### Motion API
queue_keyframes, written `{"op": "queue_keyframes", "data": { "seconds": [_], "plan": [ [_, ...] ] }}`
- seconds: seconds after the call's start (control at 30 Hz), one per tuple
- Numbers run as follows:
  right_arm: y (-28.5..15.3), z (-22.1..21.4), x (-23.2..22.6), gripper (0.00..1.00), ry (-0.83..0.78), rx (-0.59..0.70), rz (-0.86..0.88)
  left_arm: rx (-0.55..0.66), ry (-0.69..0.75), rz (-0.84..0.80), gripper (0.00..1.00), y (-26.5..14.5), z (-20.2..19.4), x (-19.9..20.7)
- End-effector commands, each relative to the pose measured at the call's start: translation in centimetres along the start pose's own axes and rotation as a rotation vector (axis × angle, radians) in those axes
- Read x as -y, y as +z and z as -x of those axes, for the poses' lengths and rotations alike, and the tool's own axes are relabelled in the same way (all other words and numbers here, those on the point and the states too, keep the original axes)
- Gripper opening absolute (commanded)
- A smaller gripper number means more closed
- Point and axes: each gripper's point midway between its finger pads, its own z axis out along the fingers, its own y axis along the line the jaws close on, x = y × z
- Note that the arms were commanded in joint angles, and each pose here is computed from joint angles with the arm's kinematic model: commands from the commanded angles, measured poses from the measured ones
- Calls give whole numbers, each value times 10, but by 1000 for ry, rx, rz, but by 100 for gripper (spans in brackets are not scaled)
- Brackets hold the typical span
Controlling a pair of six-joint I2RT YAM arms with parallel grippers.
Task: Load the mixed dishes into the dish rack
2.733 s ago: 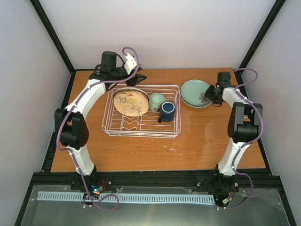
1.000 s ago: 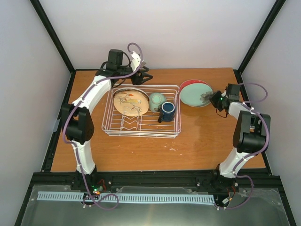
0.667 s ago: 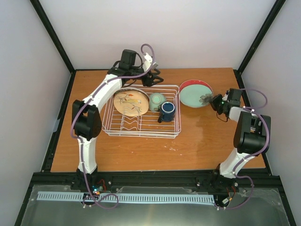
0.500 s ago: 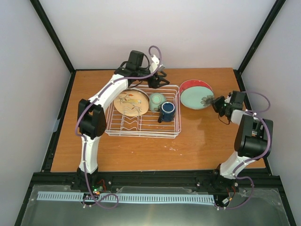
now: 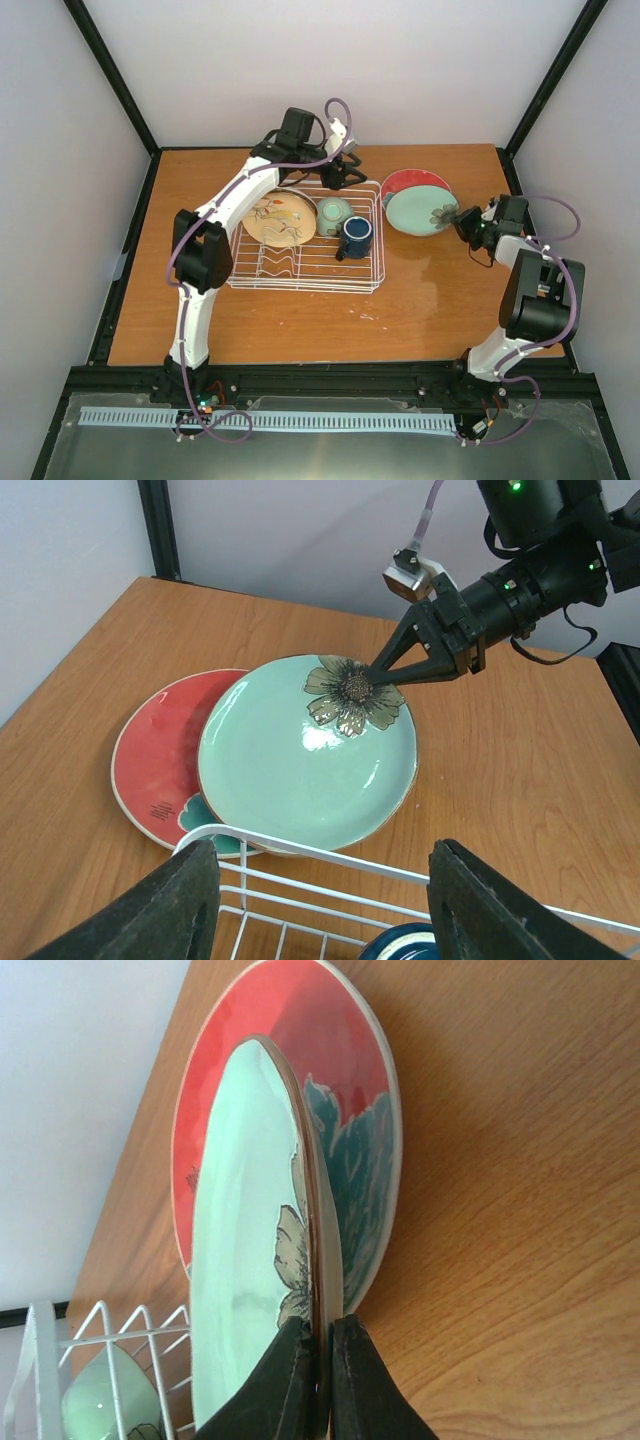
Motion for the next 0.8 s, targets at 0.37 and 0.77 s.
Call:
{"op": "queue_keyframes", "data": {
  "seconds": [0.37, 0.77],
  "plan": [
    [6, 6, -27, 3, 24, 20, 258, 0, -12, -21, 58, 8, 2, -3],
    [-1, 8, -35, 3, 170, 25, 514, 0, -28, -40, 58, 15, -3, -4]
  ]
}}
